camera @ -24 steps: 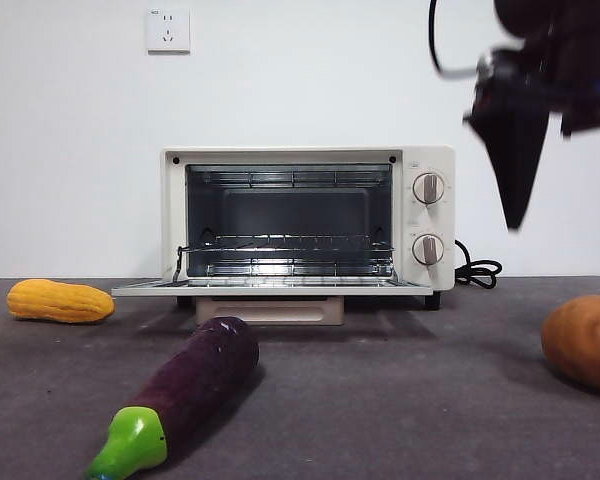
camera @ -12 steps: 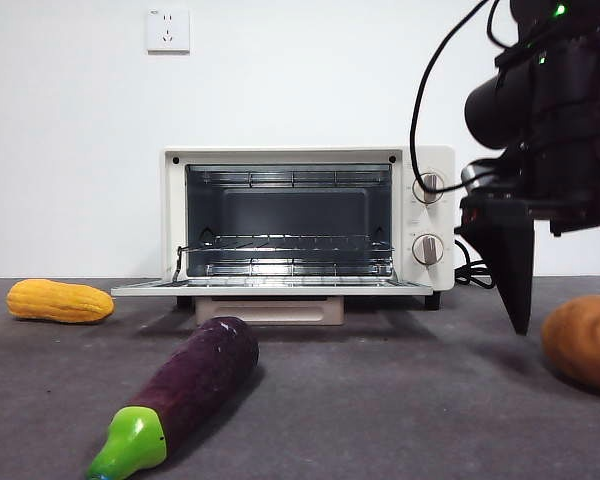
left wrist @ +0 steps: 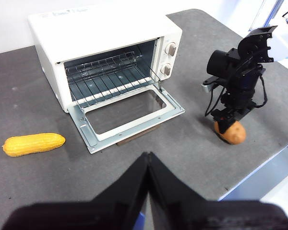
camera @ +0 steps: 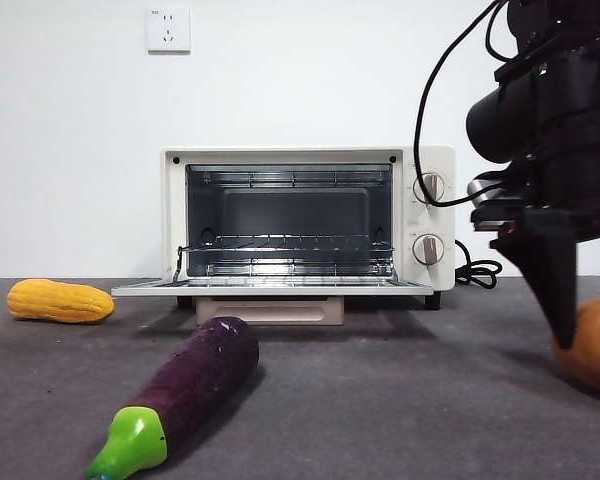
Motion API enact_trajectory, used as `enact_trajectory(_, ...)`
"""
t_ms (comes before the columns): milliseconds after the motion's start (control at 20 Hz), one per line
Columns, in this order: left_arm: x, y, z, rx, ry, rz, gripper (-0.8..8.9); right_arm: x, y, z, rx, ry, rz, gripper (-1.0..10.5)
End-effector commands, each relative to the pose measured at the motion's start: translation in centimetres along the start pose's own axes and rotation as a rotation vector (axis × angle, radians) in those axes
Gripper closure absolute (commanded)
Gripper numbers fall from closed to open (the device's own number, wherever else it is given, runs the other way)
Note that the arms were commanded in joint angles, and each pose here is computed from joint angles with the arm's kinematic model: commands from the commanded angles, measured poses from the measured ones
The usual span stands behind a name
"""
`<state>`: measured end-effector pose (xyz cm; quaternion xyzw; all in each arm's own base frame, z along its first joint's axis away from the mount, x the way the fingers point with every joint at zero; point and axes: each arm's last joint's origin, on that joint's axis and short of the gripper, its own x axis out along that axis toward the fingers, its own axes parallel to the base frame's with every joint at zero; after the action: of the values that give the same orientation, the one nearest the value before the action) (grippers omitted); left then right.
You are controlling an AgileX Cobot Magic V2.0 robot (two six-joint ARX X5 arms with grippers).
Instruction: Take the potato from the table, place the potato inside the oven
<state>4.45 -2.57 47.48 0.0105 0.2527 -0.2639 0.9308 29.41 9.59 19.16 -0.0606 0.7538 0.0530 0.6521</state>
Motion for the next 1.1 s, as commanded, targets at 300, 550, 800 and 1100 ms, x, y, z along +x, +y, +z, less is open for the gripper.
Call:
enact_trajectory(300, 0.1, 0.0, -0.1, -0.002, 0.001, 0.001, 8.19, -8.8, 0.6, -4.4, -0.065, -0.418, 0.421, 8.9)
enact_trajectory(550, 0.1, 0.0, -0.1, -0.001, 0.001, 0.001, 8.19, -10.2, 3.4, -2.4, -0.104, -0.665, 0.511, 8.8)
enact_trajectory(800, 0.1, 0.1, -0.1, 0.021, 0.0, 0.022, 8.19, -9.3, 7.7, 1.7, -0.104, -0.845, 0.65, 8.8)
enact_trajectory(1100, 0.1, 0.2, -0.1, 0.051, -0.003, 0.075, 8.19, -8.4, 9.7, 6.5, -0.023, -0.891, 0.717, 8.7)
